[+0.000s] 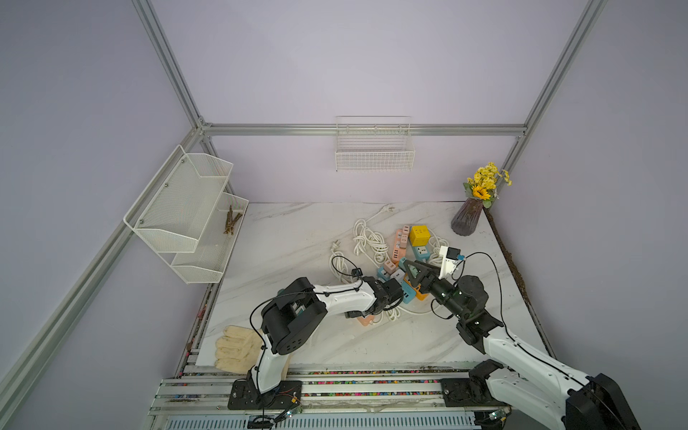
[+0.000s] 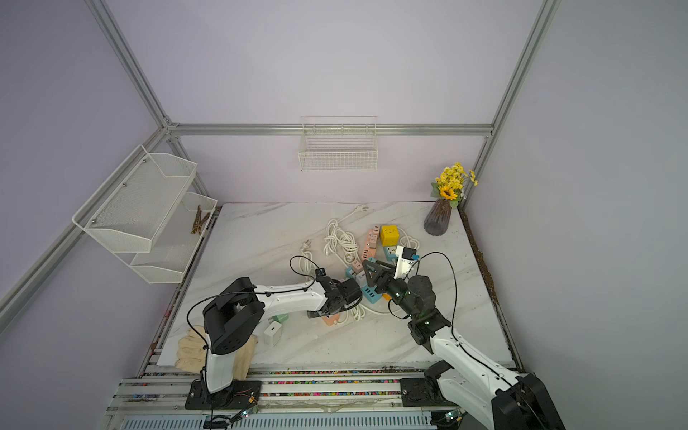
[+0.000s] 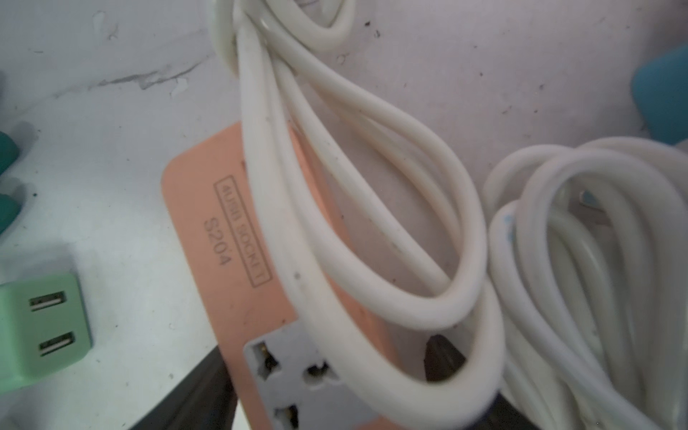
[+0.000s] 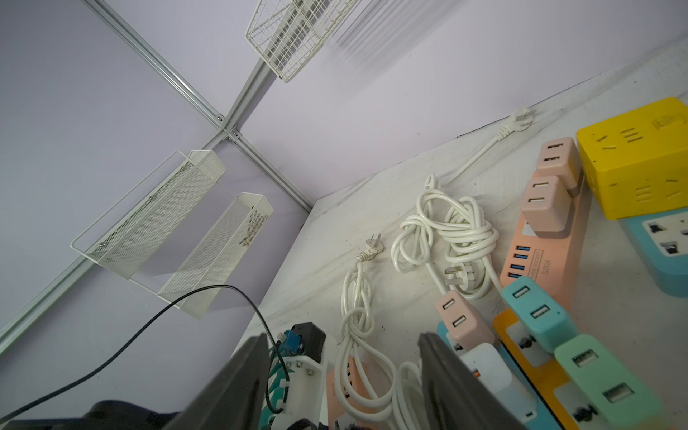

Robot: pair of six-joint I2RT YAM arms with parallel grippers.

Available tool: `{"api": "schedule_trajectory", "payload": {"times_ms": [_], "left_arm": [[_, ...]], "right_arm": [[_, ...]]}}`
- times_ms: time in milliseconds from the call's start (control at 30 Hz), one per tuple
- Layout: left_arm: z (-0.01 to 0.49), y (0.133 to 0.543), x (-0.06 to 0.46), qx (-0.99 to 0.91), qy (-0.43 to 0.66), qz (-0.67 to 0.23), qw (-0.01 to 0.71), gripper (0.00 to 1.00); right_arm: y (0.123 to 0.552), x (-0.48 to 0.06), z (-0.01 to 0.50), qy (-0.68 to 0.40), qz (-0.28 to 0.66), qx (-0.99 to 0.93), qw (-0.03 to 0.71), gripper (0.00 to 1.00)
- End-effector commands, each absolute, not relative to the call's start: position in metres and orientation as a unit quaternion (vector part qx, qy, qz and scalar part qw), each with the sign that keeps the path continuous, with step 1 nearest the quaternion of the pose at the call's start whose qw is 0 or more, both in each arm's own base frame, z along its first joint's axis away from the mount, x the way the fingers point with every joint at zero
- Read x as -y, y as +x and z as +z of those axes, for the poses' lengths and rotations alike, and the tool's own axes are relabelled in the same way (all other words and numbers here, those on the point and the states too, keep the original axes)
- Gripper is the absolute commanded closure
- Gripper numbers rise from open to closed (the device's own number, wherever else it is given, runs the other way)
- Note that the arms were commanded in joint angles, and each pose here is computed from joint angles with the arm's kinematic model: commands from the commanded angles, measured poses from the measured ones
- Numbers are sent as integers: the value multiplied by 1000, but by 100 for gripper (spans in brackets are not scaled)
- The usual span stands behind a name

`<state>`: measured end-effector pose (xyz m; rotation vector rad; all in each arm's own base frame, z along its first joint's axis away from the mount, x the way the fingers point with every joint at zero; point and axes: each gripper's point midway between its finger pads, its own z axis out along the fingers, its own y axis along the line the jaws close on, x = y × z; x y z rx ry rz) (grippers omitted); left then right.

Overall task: Pull the plug off the socket
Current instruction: Move the socket to the center of the board.

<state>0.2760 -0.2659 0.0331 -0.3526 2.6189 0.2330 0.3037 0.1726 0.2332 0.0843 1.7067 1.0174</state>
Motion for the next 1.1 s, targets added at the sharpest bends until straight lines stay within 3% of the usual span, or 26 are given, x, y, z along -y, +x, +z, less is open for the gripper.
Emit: {"api": "schedule_trajectory", "payload": {"times_ms": [0, 133, 300, 767, 933, 1067], "left_arm": [[47, 282, 256, -948, -129, 106, 272, 29], [63, 295, 241, -937, -128, 122, 302, 36], [64, 327, 202, -935, -144, 144, 291, 36], [57, 466, 78, -935, -212, 121, 256, 38], [59, 486, 57, -938, -218, 102, 250, 36], [95, 485, 62, -934, -198, 76, 287, 35]], "right_arm": [[304, -171, 236, 34, 431, -712, 553, 31], [304, -171, 236, 33, 432, -711, 553, 31], [303, -171, 238, 33, 433, -710, 554, 31], [303, -169, 240, 31, 433, -708, 557, 31], [303, -168, 241, 28, 431, -708, 559, 31], [302, -169, 243, 17, 427, -707, 563, 31]]}}
